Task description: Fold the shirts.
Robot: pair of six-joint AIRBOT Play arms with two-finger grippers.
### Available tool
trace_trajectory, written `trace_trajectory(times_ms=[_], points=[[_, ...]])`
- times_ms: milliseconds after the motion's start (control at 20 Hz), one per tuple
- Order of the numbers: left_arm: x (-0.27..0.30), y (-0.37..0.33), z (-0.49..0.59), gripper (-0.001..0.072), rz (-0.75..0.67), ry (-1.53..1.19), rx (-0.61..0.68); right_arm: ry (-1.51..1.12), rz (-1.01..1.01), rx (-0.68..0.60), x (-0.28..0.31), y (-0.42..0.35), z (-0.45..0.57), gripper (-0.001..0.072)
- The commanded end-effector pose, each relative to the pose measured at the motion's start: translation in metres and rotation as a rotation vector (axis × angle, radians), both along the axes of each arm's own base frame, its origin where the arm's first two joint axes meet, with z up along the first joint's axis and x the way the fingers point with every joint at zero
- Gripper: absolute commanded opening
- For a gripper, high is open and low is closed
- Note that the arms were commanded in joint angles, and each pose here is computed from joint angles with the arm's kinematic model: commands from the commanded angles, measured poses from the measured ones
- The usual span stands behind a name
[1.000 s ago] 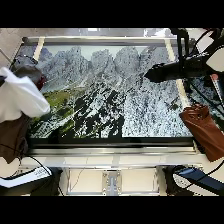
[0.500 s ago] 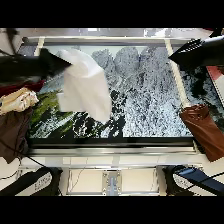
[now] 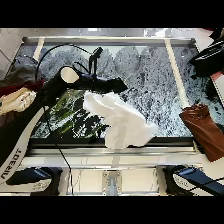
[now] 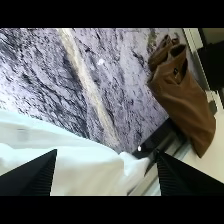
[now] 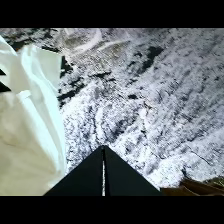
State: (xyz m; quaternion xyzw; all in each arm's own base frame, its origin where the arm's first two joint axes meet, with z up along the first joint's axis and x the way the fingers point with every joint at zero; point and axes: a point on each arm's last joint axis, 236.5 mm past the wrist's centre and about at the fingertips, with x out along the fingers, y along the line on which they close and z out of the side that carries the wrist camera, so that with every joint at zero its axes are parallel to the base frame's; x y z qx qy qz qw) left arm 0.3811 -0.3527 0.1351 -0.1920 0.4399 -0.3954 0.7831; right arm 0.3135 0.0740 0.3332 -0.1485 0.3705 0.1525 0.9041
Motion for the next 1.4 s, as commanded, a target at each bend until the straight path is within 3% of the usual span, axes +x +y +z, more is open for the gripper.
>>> trace_trajectory(times_ms=[0,250,500,550,650,700,1150,1350], points=[[0.049,0.044,-0.009,0.0711,0.140,-0.014,0.010,0.026,-0.116,-0.122,-0.002,-0.041,-0.007,0.0017],[0.076,0.193,-0.067,0.0709,0.338,0.251,0.137,0.157,-0.145,-0.087,0.016,-0.042,-0.061,0.0017],[0.071,0.227,-0.135,0.0709,0.396,0.510,0.148,0.458,-0.008,0.039,0.018,0.012,-0.184,0.0042],[0.077,0.222,-0.144,0.0709,0.406,0.519,0.133,0.496,0.011,0.082,0.018,0.024,-0.204,0.0106],[0.087,0.213,-0.166,0.0709,0.423,0.533,0.120,0.583,0.021,0.123,0.012,0.035,-0.239,0.0378],[0.091,0.211,-0.177,0.0709,0.432,0.539,0.124,0.614,0.020,0.125,0.008,0.036,-0.249,0.0407],[0.098,0.208,-0.230,0.0706,0.407,0.536,0.169,0.625,0.015,0.123,0.008,0.036,-0.256,0.0406],[0.116,0.184,-0.210,0.0688,0.419,0.489,0.036,0.623,0.015,0.124,0.009,0.036,-0.256,0.0406]])
